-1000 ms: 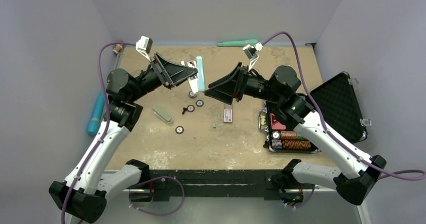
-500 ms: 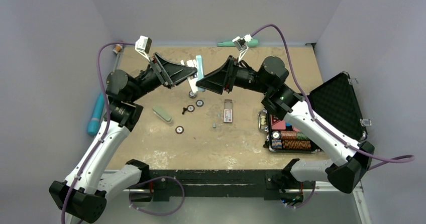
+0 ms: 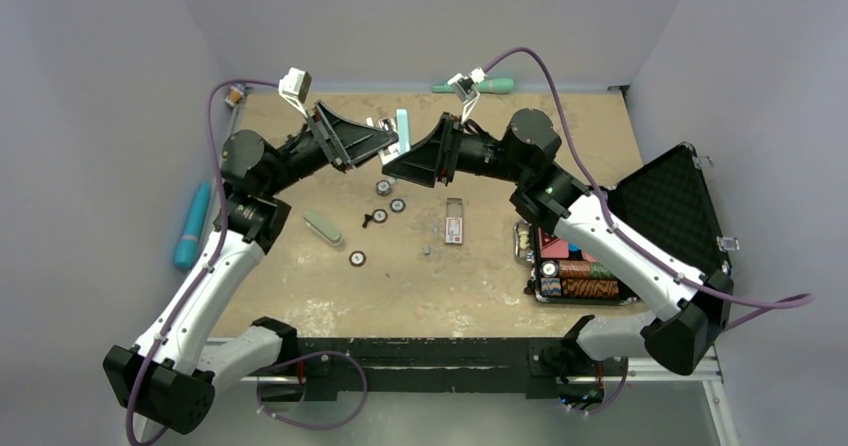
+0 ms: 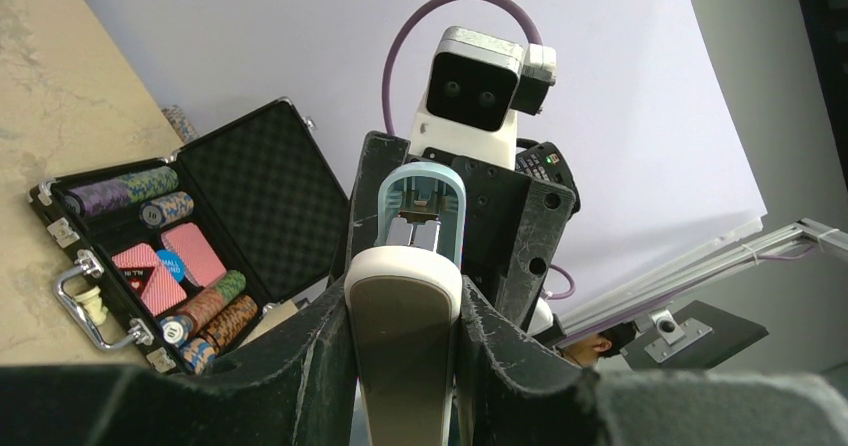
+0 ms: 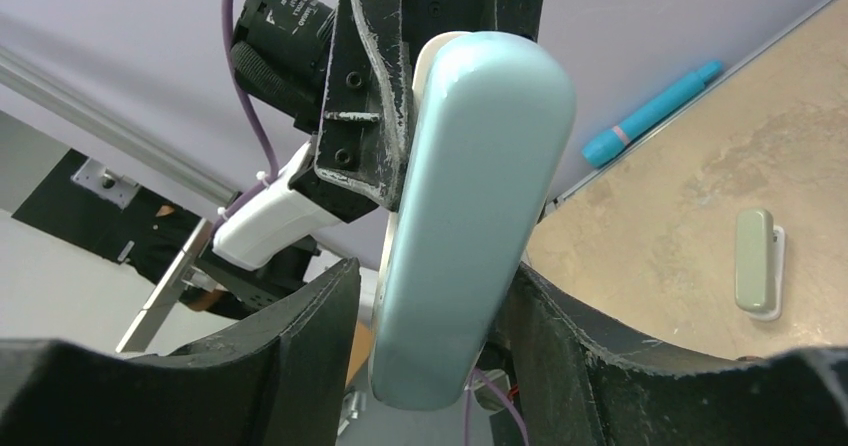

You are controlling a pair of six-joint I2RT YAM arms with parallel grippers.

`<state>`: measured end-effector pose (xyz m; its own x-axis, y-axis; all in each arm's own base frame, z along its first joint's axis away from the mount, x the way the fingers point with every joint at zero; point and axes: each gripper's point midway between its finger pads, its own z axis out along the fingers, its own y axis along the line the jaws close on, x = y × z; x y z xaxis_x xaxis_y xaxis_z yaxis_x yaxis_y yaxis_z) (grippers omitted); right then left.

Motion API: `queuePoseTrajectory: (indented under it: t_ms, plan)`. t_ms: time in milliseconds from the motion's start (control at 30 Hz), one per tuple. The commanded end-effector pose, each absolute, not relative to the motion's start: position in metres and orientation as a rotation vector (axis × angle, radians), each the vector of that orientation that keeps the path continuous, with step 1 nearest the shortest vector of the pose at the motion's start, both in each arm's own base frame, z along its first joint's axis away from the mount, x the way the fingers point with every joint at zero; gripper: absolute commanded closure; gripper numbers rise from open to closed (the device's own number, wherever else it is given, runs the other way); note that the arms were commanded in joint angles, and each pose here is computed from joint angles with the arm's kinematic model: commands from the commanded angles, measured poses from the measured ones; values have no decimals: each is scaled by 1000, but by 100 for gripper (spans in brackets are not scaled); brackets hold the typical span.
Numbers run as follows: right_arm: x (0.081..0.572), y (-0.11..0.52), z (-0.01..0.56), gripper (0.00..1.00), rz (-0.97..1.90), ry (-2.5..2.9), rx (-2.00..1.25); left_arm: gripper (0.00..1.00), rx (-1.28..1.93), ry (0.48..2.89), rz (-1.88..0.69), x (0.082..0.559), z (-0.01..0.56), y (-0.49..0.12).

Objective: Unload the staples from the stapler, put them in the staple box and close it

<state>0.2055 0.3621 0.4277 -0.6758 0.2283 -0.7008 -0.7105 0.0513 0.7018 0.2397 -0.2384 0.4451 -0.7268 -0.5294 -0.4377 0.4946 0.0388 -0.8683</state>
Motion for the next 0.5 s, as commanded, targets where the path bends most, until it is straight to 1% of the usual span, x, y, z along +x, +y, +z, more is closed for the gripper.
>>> queuePoseTrajectory:
  t_ms: [0, 33, 100, 200, 267, 300, 333, 367, 400, 433, 467]
  plan:
    - [193, 364, 457, 44, 1757, 1532, -552, 100, 97, 1453, -1774, 226, 484, -236]
    - [194, 365, 456, 47, 1758, 1535, -548, 100, 101, 1452, -1773, 226, 485, -236]
    - [194, 366, 455, 60, 1762, 1537, -545, 100, 108, 1454, -1772, 225, 485, -236]
    - [195, 367, 455, 82, 1764, 1539, -539, 100, 112, 1458, -1769, 224, 484, -236]
    - [196, 367, 454, 100, 1763, 1542, -535, 100, 114, 1463, -1763, 224, 483, -236]
    - [196, 368, 454, 100, 1763, 1544, -534, 99, 116, 1468, -1754, 224, 482, -236]
    - [196, 368, 453, 100, 1763, 1546, -535, 85, 112, 1482, -1745, 224, 479, -236]
    - [196, 368, 453, 100, 1762, 1546, -535, 67, 107, 1494, -1730, 225, 477, -235]
    - [196, 368, 454, 100, 1760, 1547, -535, 43, 97, 1512, -1716, 225, 474, -234]
    - [197, 367, 454, 100, 1755, 1548, -535, 16, 85, 1532, -1697, 226, 470, -233]
    - [196, 367, 454, 100, 1751, 1549, -536, 2, 62, 1563, -1679, 227, 465, -232]
